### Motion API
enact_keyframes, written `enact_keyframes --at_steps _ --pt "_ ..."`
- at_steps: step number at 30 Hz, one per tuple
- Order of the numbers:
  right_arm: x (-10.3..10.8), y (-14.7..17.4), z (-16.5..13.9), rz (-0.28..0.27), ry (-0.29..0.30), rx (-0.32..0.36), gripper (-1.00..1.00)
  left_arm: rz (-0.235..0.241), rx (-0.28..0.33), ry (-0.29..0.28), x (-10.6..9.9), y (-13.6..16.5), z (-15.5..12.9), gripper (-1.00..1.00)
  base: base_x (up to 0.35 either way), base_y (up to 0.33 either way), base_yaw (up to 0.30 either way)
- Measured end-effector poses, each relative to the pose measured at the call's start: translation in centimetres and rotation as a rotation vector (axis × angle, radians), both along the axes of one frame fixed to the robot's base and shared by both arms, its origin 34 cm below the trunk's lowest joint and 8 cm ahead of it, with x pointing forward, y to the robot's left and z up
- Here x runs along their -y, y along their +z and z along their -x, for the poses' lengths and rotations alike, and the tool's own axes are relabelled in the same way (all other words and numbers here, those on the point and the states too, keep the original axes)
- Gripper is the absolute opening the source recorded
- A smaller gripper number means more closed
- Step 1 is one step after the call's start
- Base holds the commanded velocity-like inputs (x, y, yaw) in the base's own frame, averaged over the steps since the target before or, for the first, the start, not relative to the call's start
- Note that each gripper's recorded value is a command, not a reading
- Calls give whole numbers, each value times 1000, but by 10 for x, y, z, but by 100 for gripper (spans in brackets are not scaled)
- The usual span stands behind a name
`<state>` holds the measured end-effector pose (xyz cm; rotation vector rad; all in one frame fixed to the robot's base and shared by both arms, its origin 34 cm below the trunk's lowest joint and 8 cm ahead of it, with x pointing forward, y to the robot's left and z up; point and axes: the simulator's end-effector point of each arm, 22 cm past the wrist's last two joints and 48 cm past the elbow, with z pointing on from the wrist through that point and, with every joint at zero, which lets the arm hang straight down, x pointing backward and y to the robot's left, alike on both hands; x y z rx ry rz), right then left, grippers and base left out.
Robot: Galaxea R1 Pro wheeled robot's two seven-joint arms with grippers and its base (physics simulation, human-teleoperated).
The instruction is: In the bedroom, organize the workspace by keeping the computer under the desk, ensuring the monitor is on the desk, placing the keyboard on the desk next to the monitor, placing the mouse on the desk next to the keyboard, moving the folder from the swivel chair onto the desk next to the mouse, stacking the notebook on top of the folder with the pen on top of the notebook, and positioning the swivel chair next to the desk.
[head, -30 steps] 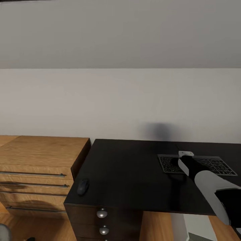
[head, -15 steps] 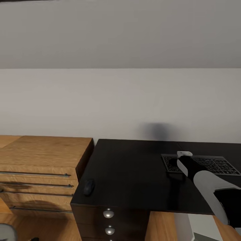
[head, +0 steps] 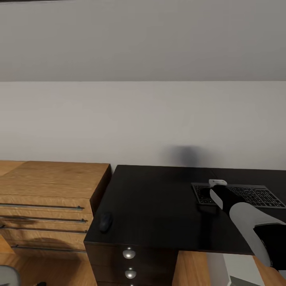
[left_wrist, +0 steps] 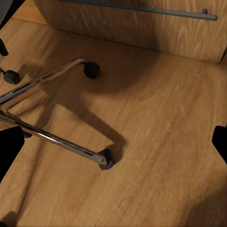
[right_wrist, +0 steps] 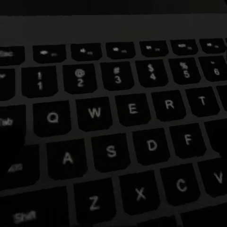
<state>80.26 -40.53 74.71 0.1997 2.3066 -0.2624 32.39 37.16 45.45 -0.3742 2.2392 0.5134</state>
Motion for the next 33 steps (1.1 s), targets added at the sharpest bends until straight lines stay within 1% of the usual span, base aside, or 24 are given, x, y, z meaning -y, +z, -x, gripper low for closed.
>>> enact_keyframes --at_steps 1,3,6,15,16,18,24,28,29,30,33 --pt "0 0 0 -4 0 0 100 0 0 0 0 0 0 100 0 0 0" --pt "-8 -1 -1 -27 26 1 100 0 0 0 0 0 0 100 0 0 0" --pt "-13 -3 -2 -50 41 3 100 -1 0 0 0 0 0 100 0 0 0" --pt "-18 -4 -3 -72 53 4 100 -1 0 1 -1 0 0 100 0 0 0" --pt "-22 -4 -3 -83 65 3 100 -1 0 1 -1 0 0 100 0 0 0" --pt "-24 -5 -3 -91 69 4 100 -1 0 1 -1 0 0 100 0 0 0" --pt "-25 -5 -3 -103 71 4 100 -1 0 1 -1 0 0 100 0 0 0" --pt "-30 -6 -2 -109 99 -2 100 -3 -1 1 -2 0 0 100 0 0 0" --pt "-32 -6 -3 -119 103 -1 100 -3 -1 1 -2 0 0 100 0 0 0" --pt "-39 -5 -4 -143 126 -1 100 -4 -1 1 -3 0 0 100 0 0 0" --pt "-43 -4 -4 -156 137 -1 100 -4 -1 1 -3 0 0 100 0 0 0"
